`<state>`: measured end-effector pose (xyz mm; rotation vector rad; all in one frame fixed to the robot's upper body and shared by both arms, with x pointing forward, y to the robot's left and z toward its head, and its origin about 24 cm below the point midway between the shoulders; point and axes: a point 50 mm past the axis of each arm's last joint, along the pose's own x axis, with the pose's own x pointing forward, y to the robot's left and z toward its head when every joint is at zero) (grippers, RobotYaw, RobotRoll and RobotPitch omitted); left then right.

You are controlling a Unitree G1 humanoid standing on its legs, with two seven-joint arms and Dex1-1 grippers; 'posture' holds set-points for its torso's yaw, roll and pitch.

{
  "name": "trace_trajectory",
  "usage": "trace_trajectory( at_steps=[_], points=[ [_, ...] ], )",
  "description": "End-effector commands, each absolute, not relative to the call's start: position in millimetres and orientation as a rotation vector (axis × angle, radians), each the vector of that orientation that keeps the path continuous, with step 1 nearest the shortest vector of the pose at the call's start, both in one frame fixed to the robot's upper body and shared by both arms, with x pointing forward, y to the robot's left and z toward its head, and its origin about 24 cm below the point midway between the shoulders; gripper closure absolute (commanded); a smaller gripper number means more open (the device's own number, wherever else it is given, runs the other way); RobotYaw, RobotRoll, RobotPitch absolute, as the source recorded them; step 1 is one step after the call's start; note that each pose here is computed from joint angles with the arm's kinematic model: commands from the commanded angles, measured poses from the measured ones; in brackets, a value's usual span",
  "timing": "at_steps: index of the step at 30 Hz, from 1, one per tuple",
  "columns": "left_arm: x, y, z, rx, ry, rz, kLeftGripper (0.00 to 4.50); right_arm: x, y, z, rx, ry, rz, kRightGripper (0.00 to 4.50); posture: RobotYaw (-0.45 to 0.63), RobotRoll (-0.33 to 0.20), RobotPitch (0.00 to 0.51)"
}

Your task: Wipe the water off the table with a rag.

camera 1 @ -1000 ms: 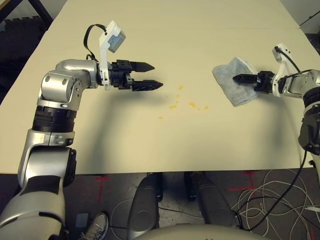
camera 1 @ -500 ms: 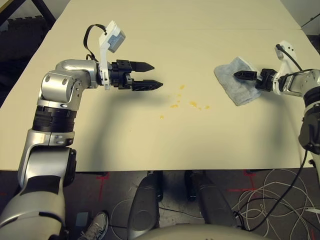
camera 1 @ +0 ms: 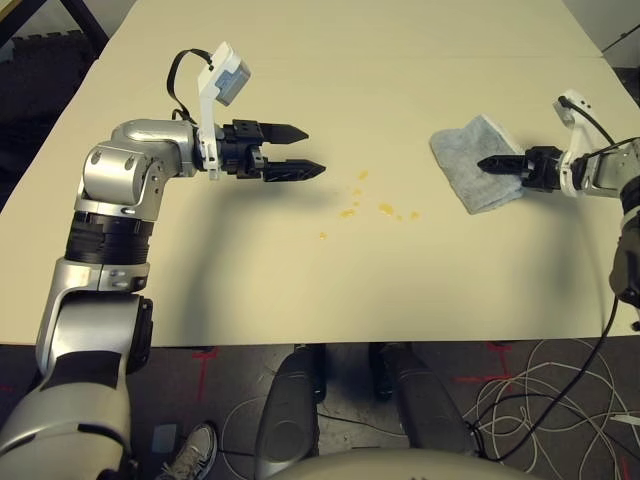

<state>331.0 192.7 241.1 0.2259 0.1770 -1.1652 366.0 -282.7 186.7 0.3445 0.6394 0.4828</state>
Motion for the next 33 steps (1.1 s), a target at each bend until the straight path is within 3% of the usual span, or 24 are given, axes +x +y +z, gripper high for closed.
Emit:
trace_trajectory(
  at_steps=[1, 7, 9, 14, 33],
  points=[
    [331.7, 192.8, 237.5, 0.23, 0.188, -1.166, 0.0, 362.4, -287.3, 188.0, 0.339, 0.668, 0.48, 2.12, -0.02, 0.0, 0.255],
    [332.1, 191.4, 237.0, 0.228, 0.187, -1.17, 0.0, 357.7, -287.8, 187.7, 0.346, 0.726, 0.509, 2.12, -0.02, 0.0, 0.256],
    [332.0, 191.0, 236.5, 0.228, 0.188, -1.171, 0.0, 357.0, -291.0, 188.8, 0.338, 0.72, 0.495, 1.38, -0.02, 0.0, 0.256],
    [332.1, 191.6, 236.1, 0.226, 0.188, -1.169, 0.0, 354.1, -300.0, 194.3, 0.35, 0.689, 0.47, 0.03, -0.02, 0.0, 0.256],
    [334.2, 188.2, 235.9, 0.226, 0.183, -1.181, 0.0, 355.6, -290.8, 177.0, 0.438, 0.699, 0.476, 0.03, -0.03, 0.0, 0.255]
  ],
)
